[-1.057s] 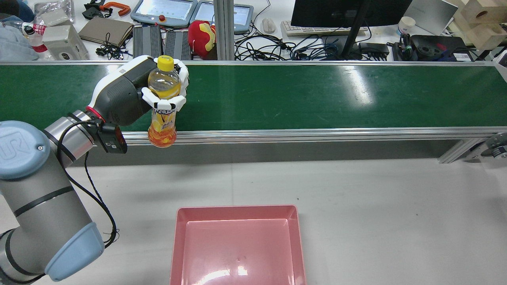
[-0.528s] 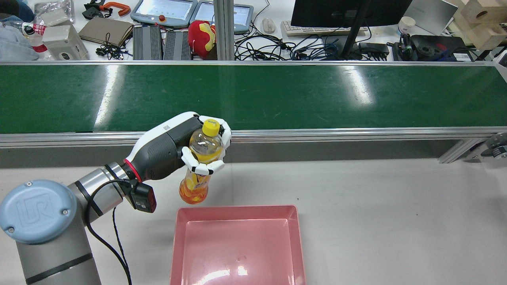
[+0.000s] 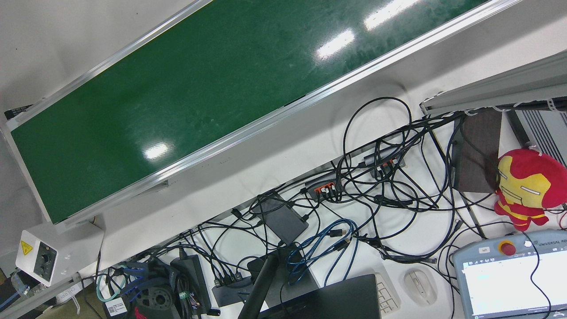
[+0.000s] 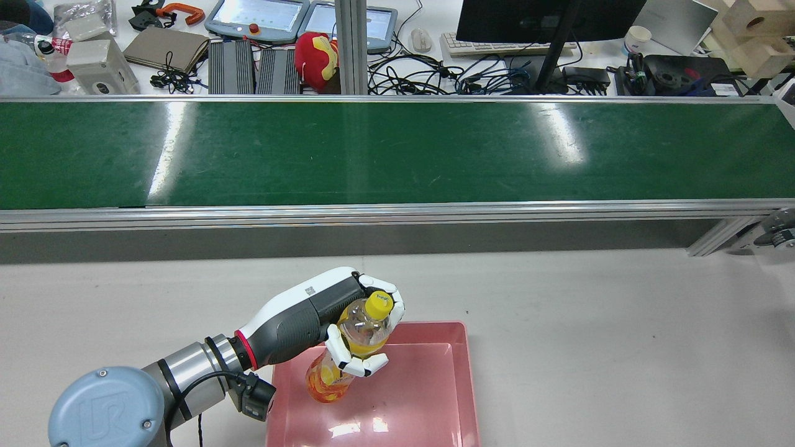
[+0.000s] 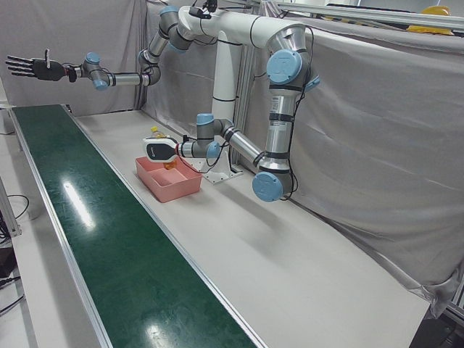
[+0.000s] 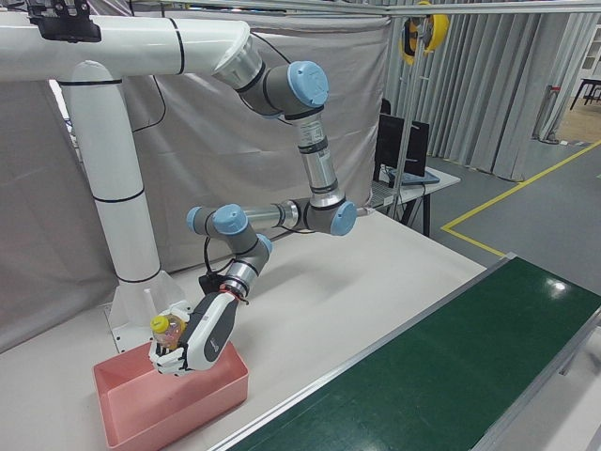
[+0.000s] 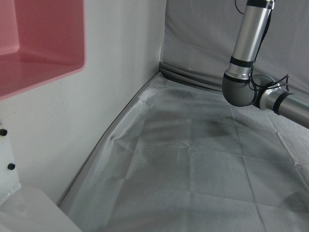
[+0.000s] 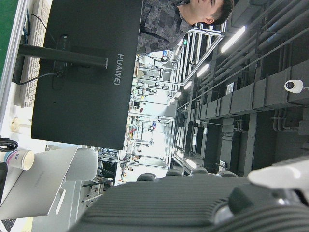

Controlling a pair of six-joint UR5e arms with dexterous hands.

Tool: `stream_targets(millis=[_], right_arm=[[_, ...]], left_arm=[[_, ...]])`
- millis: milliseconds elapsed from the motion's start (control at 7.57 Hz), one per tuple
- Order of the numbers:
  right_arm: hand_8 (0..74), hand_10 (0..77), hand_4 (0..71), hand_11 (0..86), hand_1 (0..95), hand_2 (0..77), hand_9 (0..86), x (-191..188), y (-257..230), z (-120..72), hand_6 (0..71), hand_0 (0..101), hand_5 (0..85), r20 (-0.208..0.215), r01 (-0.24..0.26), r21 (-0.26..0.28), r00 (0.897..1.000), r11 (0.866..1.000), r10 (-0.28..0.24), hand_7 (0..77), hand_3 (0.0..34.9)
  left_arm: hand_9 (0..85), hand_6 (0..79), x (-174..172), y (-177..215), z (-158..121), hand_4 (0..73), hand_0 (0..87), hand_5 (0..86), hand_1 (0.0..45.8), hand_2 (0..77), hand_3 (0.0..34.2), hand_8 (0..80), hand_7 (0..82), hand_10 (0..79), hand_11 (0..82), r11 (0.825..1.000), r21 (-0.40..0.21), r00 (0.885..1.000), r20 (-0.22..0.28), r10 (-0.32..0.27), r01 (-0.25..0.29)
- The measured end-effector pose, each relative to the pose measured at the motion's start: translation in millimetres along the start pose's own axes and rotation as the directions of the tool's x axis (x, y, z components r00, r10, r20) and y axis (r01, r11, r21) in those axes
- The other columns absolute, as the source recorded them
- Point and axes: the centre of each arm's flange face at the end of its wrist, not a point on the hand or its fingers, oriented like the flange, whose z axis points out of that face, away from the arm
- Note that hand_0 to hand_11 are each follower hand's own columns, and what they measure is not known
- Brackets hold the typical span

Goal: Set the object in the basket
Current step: 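Lower the bottle into the pink tray and open the left hand, then raise the open left hand away from the bottle in the tray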

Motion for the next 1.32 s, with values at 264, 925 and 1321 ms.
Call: stream_targets(millis=[264, 925, 1321], right_arm=[[0.0, 0.0, 0.0, 0.0, 0.0, 0.0, 0.0, 0.0, 0.1, 0.1, 0.0, 0, 0.0, 0.0, 0.0, -0.001, 1.0, 1.0, 0.0, 0.5, 0.2], [0.0, 0.0, 0.0, 0.0, 0.0, 0.0, 0.0, 0.0, 0.1, 0.1, 0.0, 0, 0.0, 0.0, 0.0, -0.001, 1.0, 1.0, 0.0, 0.5, 0.2], [0.0, 0.0, 0.0, 0.0, 0.0, 0.0, 0.0, 0.0, 0.0, 0.0, 0.0, 0, 0.0, 0.0, 0.0, 0.0, 1.0, 1.0, 0.0, 0.5, 0.1]], left_arm=[[46.4, 32.2, -19.8, -21.1, -18.4, 52.9, 65.0, 56.2, 5.4, 46.9, 0.0, 39.3, 34.4, 52.9, 60.5, 0.999, 0.043, 0.998, 0.052, 0.026, -0.028], [1.6, 0.0, -5.5, -13.9, -44.8, 2.7, 62.5, 12.0, 13.1, 0.0, 1.3, 0.5, 3.8, 2.2, 13.6, 0.999, 0.026, 0.999, 0.044, 0.019, -0.02], [1.1, 0.0, 17.5, -2.9, -53.7, 1.1, 62.6, 14.7, 7.6, 0.0, 1.3, 0.5, 2.7, 2.7, 6.5, 1.0, 0.016, 1.0, 0.015, 0.017, -0.017]])
